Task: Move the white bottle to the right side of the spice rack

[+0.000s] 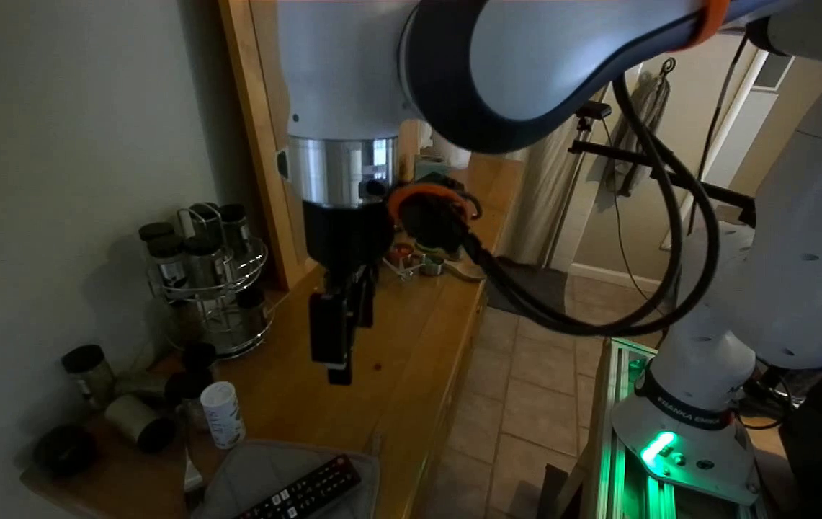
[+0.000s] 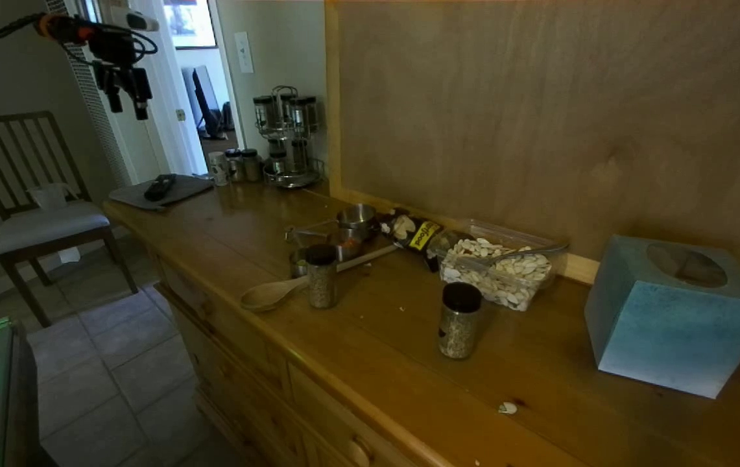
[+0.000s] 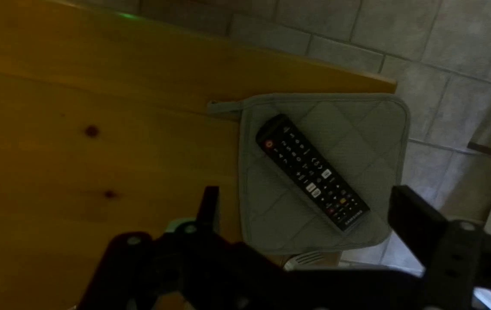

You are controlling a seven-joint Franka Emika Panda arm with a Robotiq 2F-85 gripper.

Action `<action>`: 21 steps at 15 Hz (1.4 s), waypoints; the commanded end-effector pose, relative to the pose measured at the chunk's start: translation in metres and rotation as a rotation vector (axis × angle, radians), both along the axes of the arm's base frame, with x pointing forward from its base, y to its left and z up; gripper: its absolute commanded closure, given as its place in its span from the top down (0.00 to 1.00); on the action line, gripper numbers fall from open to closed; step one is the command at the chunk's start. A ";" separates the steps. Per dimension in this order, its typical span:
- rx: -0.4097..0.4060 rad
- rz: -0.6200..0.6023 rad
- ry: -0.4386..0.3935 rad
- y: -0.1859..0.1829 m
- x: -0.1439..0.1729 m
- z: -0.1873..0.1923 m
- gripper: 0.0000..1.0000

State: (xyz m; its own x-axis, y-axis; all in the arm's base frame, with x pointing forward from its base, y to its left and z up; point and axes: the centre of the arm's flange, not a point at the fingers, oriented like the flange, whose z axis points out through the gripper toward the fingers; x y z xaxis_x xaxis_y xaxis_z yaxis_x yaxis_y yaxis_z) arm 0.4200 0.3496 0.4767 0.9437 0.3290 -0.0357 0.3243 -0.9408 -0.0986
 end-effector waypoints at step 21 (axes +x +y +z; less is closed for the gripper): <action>-0.159 -0.491 0.063 0.042 0.041 -0.092 1.00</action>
State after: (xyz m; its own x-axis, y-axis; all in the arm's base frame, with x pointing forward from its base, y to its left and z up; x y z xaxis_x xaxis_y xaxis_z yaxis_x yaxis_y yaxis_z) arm 0.4479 0.3891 0.3966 0.9875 -0.0947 -0.1258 -0.0860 -0.9936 0.0732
